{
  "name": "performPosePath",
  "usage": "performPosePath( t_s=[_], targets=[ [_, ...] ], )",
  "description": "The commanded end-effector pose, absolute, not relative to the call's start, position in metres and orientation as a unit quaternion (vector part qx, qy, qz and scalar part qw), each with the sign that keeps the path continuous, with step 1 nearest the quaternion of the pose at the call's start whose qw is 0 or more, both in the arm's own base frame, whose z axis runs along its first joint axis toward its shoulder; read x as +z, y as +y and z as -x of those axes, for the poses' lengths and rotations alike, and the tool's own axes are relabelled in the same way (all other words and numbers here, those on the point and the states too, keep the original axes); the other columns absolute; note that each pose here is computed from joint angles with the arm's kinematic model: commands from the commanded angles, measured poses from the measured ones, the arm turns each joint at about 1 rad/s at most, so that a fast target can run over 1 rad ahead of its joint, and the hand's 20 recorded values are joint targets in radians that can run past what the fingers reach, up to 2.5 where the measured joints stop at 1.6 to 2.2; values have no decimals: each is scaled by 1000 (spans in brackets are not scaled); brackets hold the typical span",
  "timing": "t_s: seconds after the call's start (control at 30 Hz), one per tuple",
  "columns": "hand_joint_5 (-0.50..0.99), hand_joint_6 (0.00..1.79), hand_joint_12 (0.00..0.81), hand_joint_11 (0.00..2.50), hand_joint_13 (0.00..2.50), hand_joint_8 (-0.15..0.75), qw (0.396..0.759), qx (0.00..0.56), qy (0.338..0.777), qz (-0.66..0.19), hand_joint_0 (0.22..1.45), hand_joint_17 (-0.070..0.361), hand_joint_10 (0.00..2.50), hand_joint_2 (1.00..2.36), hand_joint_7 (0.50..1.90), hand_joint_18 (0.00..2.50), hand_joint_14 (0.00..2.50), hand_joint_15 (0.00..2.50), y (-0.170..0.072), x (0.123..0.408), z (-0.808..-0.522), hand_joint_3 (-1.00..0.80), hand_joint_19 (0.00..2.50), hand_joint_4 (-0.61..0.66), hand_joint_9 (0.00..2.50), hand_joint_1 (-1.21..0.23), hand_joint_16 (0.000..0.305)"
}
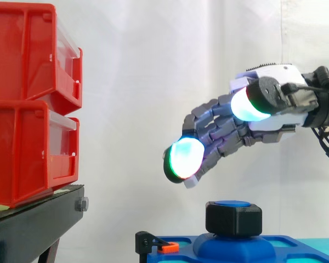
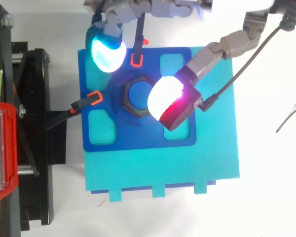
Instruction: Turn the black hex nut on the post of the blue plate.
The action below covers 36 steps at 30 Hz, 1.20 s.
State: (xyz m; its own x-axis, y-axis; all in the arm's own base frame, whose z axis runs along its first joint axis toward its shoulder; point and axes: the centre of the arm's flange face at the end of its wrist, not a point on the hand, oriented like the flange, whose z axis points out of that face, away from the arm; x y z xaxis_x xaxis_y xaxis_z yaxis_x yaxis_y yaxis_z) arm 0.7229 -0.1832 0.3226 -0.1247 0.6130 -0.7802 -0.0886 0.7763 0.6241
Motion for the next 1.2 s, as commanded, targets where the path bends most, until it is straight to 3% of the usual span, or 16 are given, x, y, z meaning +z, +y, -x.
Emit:
performPosePath(
  t_s=[0.0, 0.37, 0.63, 1.17],
  targets=[
    [-251, 504, 568, 37, 452, 450, 635, 279, 696, -185, 459, 151, 0, 1000, 820, 362, 4, 451, -179, 327, -726, -500, 346, 417, 302, -458, 67],
    [-251, 503, 565, 21, 450, 449, 642, 261, 696, -189, 461, 151, 0, 1000, 816, 362, 4, 452, -160, 322, -731, -500, 342, 409, 302, -461, 67],
    [-252, 503, 566, 31, 453, 449, 648, 267, 689, -187, 462, 151, 0, 1000, 812, 360, 4, 459, -146, 288, -728, -500, 347, 410, 302, -463, 67],
    [-252, 503, 568, 40, 456, 449, 640, 267, 695, -192, 465, 150, 2, 1000, 809, 370, 4, 467, -144, 284, -726, -500, 348, 411, 305, -462, 67]
  ],
)
